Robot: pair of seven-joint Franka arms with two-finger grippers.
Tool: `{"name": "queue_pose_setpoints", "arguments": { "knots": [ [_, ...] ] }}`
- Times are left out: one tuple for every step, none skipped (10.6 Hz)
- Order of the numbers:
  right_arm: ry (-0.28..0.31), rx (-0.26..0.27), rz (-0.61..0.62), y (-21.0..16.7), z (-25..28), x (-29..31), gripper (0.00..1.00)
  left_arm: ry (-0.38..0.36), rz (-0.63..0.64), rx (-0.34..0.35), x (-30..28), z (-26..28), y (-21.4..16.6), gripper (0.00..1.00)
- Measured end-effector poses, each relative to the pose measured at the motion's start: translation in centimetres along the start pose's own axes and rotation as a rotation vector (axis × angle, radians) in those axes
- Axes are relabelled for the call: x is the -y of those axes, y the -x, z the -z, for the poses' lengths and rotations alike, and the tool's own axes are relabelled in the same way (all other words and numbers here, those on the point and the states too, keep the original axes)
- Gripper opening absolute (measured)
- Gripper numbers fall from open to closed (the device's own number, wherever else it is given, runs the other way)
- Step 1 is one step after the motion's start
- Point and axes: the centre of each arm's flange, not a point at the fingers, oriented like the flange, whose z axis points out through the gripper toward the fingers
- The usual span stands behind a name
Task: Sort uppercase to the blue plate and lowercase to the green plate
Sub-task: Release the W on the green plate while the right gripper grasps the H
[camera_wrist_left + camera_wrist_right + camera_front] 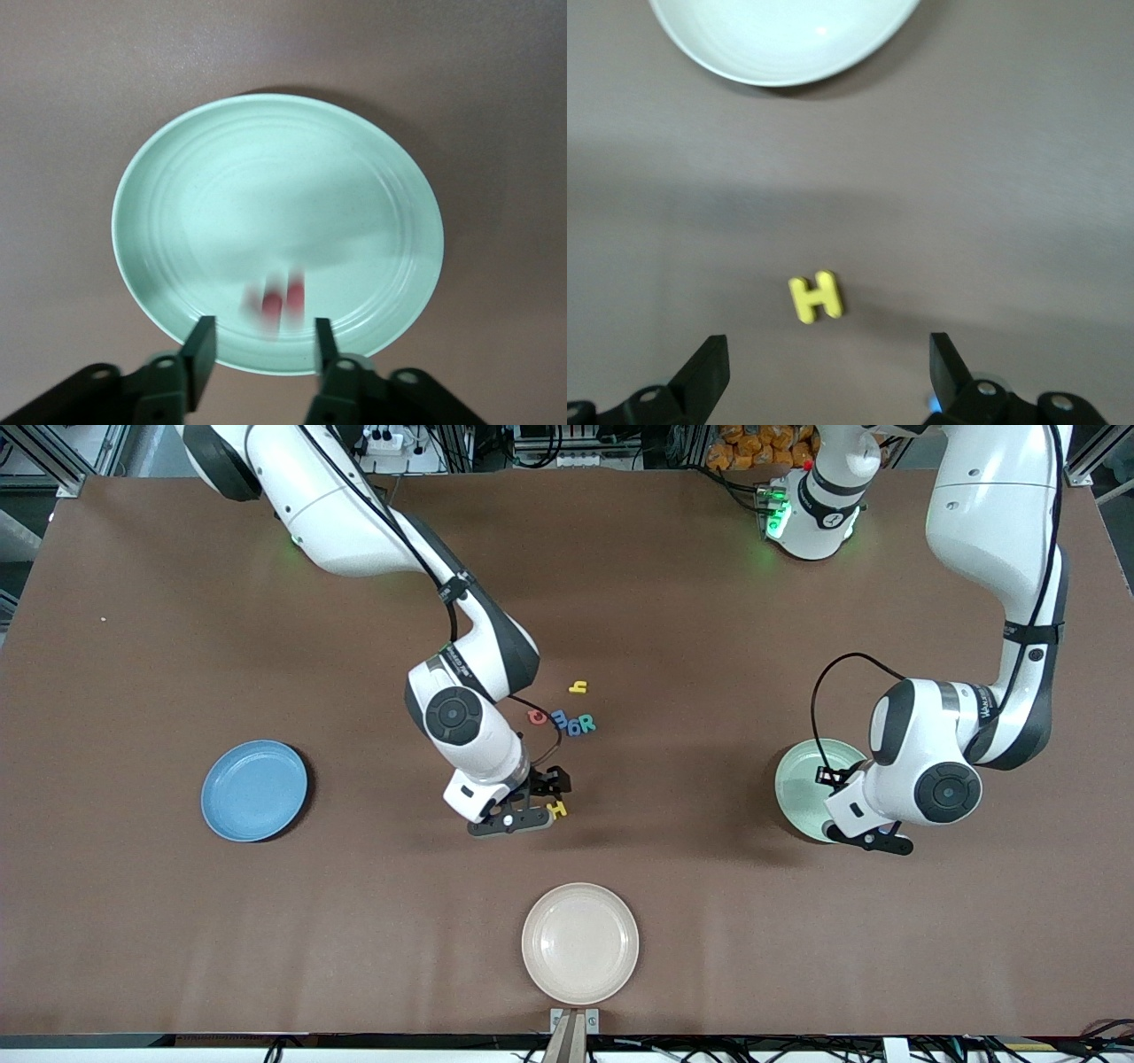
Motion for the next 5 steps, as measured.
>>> {"name": "queue_pose_setpoints", "arguments": {
  "knots": [
    [-0.008,-0.015,0.012,0.1,-0.9,0.9,1.0,0.0,0.001,-0.002,0.0,0.1,0.0,0.68],
    [-0.002,-0.019,0.025,0.3,-2.1,1.3,1.0,-0.001,0.001,-0.009,0.1,0.5,0.1,0.81],
    [0.02,-0.016,0.044,0.5,-3.4,1.1,1.0,-0.002,0.0,-0.021,0.0,1.3,0.2,0.96],
    [0.045,-0.011,0.063,0.8,-4.6,0.8,1.0,-0.004,-0.002,-0.042,-0.2,2.6,0.3,1.0],
    [0.063,-0.008,0.079,1.0,-5.6,0.7,1.0,-0.006,-0.005,-0.067,-0.4,4.3,0.6,1.0]
  ]
}}
